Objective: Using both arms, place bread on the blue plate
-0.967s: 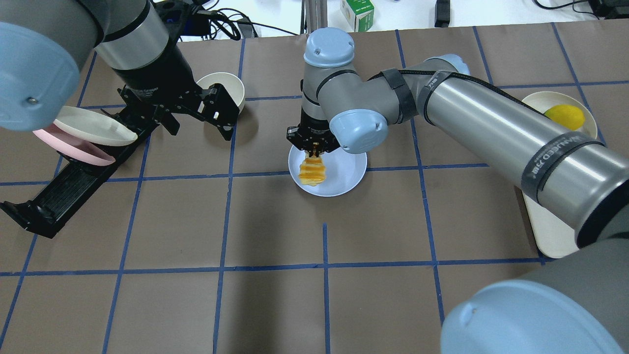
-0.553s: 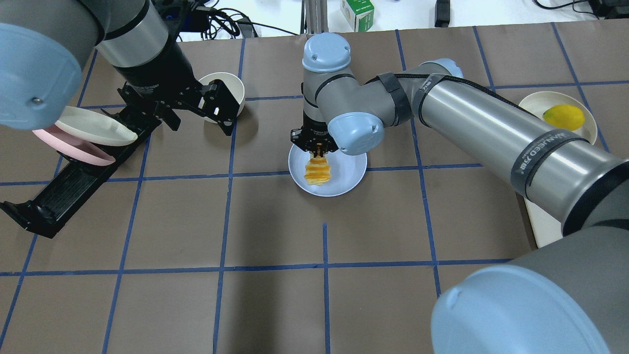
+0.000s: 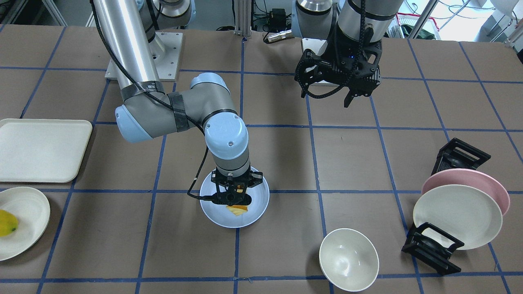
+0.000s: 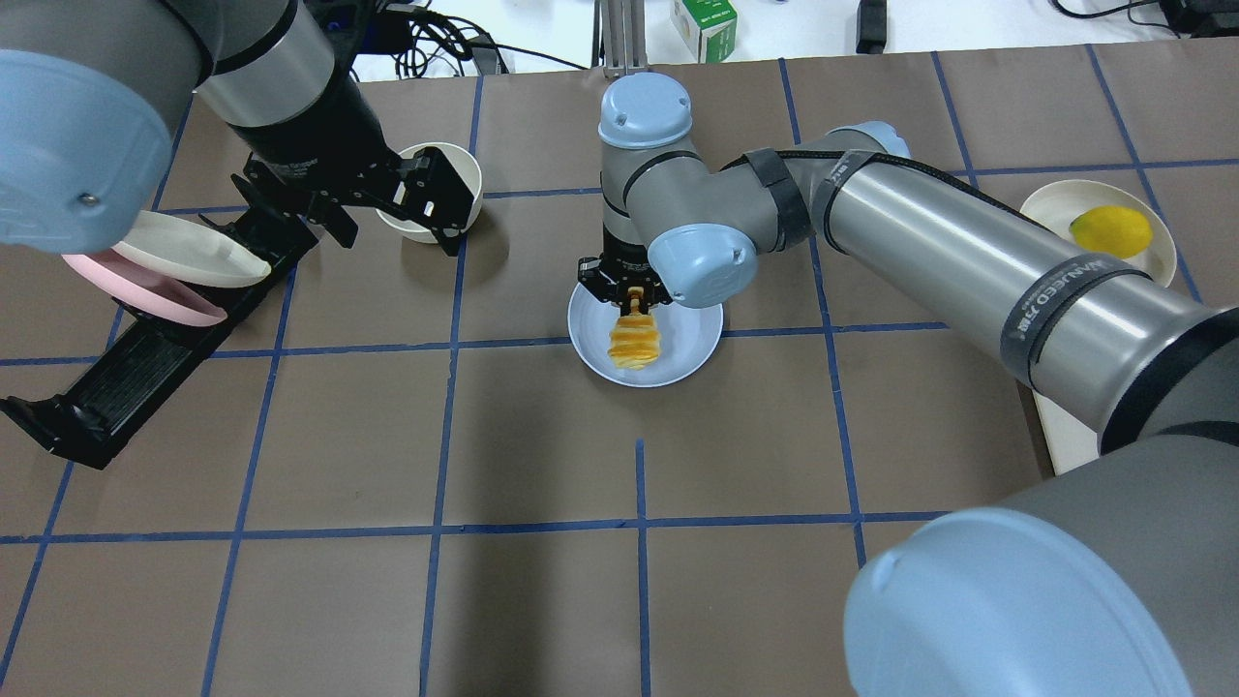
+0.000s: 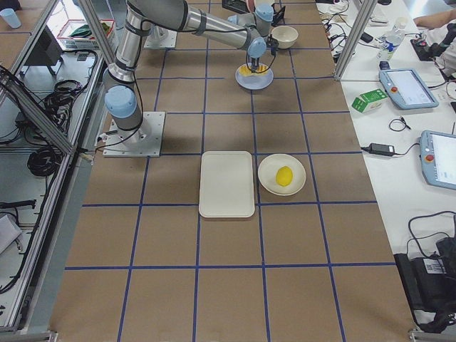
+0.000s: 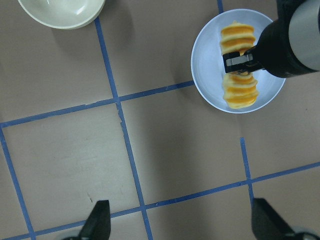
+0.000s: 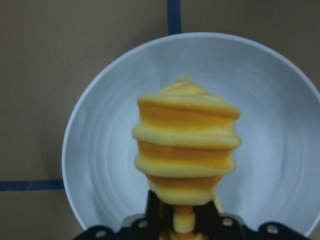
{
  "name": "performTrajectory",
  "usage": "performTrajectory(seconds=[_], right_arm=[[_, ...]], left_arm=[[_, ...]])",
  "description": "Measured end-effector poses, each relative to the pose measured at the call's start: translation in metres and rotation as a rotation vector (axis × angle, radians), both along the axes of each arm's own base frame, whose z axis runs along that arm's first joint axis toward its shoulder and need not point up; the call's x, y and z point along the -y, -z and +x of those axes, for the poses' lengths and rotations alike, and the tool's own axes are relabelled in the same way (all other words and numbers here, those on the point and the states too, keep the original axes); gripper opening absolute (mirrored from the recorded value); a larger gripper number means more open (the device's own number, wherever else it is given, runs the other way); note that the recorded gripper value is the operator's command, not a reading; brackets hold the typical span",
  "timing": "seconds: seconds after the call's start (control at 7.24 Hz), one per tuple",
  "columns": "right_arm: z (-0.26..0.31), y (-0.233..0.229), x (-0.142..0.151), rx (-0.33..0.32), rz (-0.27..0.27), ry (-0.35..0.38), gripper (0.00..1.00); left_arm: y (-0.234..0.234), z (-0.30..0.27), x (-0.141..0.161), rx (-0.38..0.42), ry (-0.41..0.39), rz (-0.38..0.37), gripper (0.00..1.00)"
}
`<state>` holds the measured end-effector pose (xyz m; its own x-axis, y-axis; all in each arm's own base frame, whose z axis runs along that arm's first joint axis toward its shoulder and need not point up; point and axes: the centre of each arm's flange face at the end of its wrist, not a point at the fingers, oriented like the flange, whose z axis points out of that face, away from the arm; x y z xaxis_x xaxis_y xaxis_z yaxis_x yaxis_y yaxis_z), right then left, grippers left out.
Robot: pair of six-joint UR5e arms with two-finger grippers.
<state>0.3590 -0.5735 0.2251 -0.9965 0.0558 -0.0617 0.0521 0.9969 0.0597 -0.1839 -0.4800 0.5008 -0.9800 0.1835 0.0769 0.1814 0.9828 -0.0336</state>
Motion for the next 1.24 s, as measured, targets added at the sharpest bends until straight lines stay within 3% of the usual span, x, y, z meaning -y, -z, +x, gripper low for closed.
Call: performTrajectory(seconds=[0.69,0.83,1.11,1.24], right_arm=[[-0.067,-0.069,0.023,0.021,-0.028,0.091,1.0],[-0.08,-0.088,0.023,0.0,-0.053,0.071,1.0],[-0.134,-0.141,0.025,-0.114,-0.124,-0.07,1.0],[-0.18,-0.157,0.025,-0.141,-0.095,-0.103,1.0]], left_arm=[[-0.002,0.0,0.0,-0.001,0.001,-0.01,1.0],[-0.002,0.0,0.0,-0.001,0.002,-0.01,1.0],[-0.002,0.001,0.0,0.0,0.001,-0.01,1.0],[-0.002,0.001,0.0,0.0,0.001,-0.01,1.0]])
